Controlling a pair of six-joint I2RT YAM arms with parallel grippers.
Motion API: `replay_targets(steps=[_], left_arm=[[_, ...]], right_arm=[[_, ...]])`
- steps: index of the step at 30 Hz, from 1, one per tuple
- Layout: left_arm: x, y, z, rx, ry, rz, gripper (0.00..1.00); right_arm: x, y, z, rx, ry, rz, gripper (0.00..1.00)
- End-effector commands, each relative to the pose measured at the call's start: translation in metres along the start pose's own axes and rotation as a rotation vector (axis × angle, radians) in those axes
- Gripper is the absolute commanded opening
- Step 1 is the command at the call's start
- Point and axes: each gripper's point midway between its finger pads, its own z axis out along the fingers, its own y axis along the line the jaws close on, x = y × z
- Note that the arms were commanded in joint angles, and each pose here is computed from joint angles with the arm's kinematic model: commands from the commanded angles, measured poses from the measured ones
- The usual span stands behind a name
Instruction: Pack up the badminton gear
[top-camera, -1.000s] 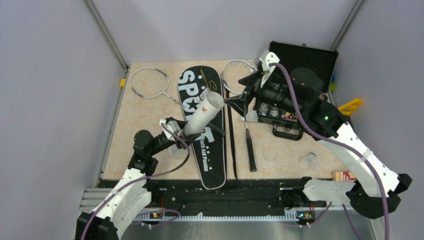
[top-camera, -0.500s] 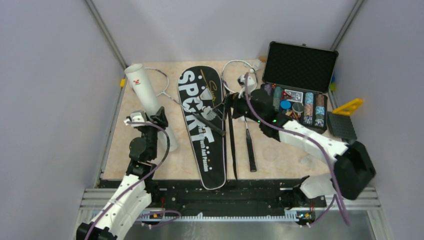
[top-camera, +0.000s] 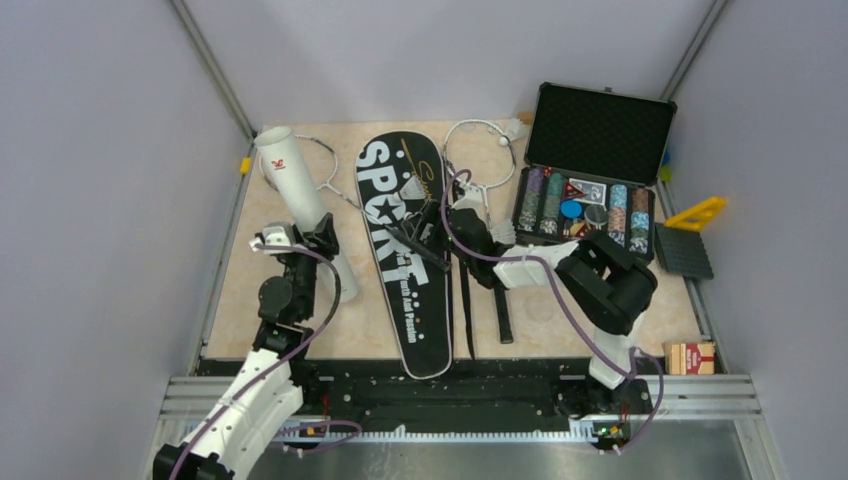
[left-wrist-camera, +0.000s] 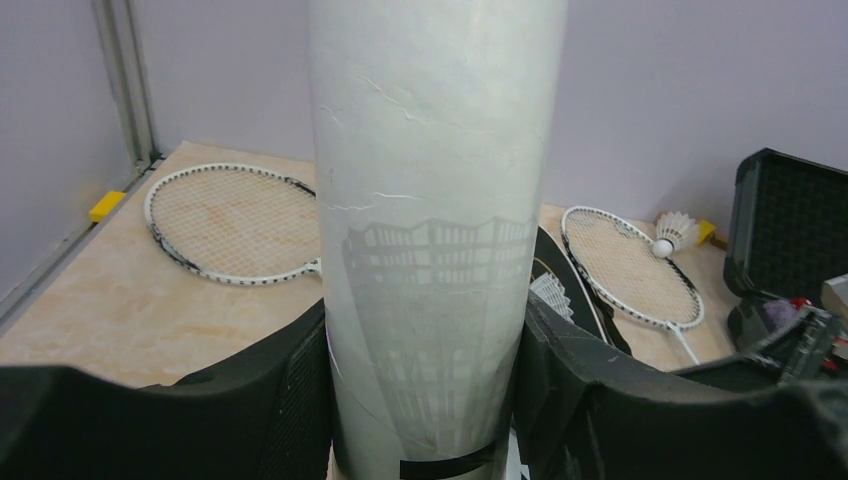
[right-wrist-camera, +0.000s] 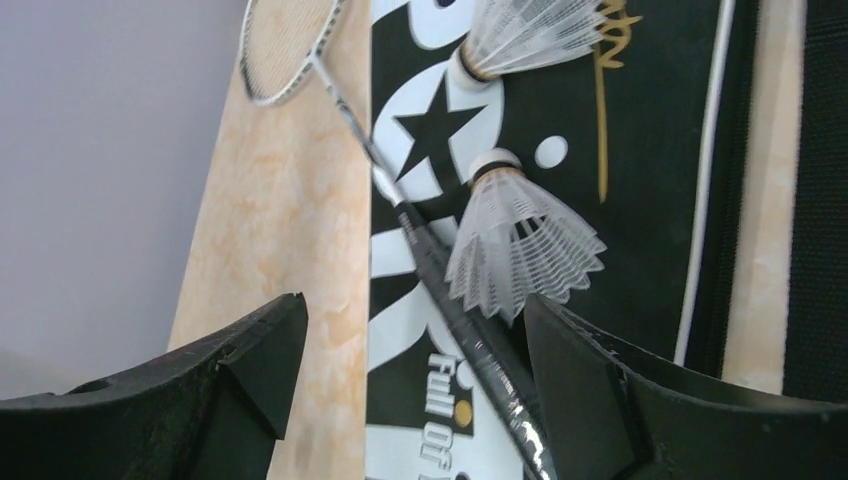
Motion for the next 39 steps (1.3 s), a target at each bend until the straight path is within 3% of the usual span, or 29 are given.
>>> replay_targets(steps=[1,8,15,19,21,39], left_arm=[[-0.021,-0.021,0.003,0.109,-0.073,-0.012,0.26],[-0.017,-0.027,0.005,0.138,-0.05,0.0,0.26],[-0.011,-0.036,0.007,0.186,-0.025,0.02,0.26],[-0.009,-0.037,0.008,0.193,-0.016,0.027,0.26],[-0.009,-0.038,0.008,0.202,-0.015,0.03,0.26],[0.006,-0.082,-0.003,0.473,0.046,0.088,0.26]], right_arm=[[-0.021,-0.003,0.024,0.033,-0.161,0.116,0.79],[-0.019,-0.009,0.044,0.048,-0.194,0.13,0.63],[-0.015,-0.017,0.06,0.085,-0.207,0.147,0.54],[-0.015,-0.02,0.06,0.089,-0.218,0.141,0.29],[-0.019,-0.018,0.056,0.081,-0.227,0.115,0.02],[-0.056,0.047,-0.032,-0.197,-0.097,-0.304,0.0]])
